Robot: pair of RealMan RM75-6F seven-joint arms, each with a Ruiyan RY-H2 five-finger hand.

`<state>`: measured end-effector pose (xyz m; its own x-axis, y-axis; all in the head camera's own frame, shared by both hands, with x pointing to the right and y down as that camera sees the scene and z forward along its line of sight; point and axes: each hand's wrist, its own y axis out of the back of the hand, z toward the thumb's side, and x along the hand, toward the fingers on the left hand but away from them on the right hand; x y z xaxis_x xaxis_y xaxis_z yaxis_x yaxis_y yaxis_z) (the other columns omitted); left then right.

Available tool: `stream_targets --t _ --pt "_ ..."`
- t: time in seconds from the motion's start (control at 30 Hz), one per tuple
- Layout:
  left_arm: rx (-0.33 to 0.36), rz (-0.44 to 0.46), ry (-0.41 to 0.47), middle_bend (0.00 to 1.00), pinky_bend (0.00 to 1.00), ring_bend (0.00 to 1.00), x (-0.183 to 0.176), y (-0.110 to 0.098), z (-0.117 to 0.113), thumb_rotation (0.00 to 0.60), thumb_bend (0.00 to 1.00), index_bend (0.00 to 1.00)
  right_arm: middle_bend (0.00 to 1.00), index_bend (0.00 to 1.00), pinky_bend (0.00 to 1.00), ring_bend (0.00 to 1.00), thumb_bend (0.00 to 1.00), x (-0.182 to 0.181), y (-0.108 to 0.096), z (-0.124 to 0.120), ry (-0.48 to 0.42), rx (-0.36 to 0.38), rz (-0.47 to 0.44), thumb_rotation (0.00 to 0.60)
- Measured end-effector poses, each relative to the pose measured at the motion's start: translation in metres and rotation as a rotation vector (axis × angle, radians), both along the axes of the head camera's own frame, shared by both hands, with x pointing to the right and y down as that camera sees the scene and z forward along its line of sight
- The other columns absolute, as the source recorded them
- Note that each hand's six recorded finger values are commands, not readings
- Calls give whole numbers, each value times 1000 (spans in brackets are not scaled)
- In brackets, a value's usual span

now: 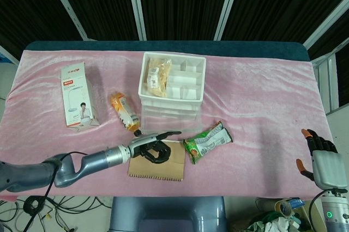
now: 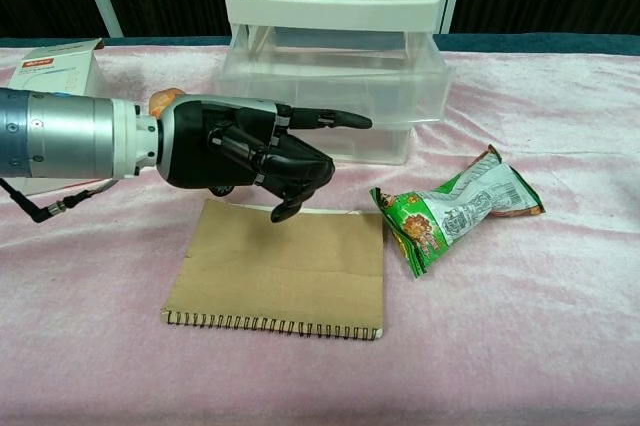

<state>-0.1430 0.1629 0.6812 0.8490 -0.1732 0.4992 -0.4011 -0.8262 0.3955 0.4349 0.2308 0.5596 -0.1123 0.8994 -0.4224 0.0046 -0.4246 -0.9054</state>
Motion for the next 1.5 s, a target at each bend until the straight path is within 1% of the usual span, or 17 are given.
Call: stream_targets --t 0.63,0.73,0.77,0.8,0.83,0.9,0.93,1.0,1.03,1.07,1.13,1.17,1.3,1.4,1.47,1.5 --pt "28 52 17 649 622 612 0 14 -7 600 422 0 115 146 198 180 270 0 0 0 2 0 2 600" --pt "59 75 8 628 605 582 -3 15 -8 600 422 0 115 146 198 180 270 0 0 0 2 1 1 600" --pt "80 88 1 613 596 564 -5 15 -9 600 422 0 115 146 198 180 270 0 0 0 1 0 1 600" --pt "99 99 -5 596 585 543 -6 14 -10 600 422 0 115 146 198 180 269 0 0 0 1 0 1 600" --pt "121 110 -12 565 561 500 -8 14 -10 600 422 0 115 146 198 180 269 0 0 0 1 -1 1 600" --pt "187 144 -34 512 502 420 -13 13 -13 600 420 0 115 146 198 180 270 0 0 0 2 -2 1 600" --pt "220 161 -46 466 451 359 -15 13 -14 600 416 0 115 146 198 180 270 0 0 0 2 -1 0 600" --pt "311 209 -78 400 388 289 -23 12 -18 600 397 0 115 146 198 180 270 0 0 0 4 -1 0 600" --pt "355 230 -94 348 341 240 -26 12 -20 600 371 0 115 146 198 180 270 1 0 0 5 0 2 600" --pt "416 259 -116 306 304 202 -31 13 -23 600 345 0 115 147 198 180 270 1 0 0 5 0 3 600" --pt "513 300 -152 270 276 174 -39 13 -28 600 323 0 115 146 199 180 270 1 0 0 8 2 3 600" --pt "578 324 -178 257 270 167 -44 13 -33 600 319 0 115 146 199 180 270 1 0 0 8 2 3 600" --pt "781 371 -274 221 260 139 -65 16 -50 600 284 0 115 146 198 180 270 1 0 -1 10 5 3 600" --pt "929 352 -378 206 253 138 -91 15 -67 600 279 0 115 146 198 180 270 0 0 -1 11 5 -2 600" --pt "1025 302 -472 195 247 133 -113 13 -82 600 280 0 115 146 198 180 270 0 0 -1 11 6 -4 600" --pt "1061 273 -516 192 245 130 -123 12 -88 600 280 0 115 146 198 180 270 0 0 -1 12 6 -5 600"
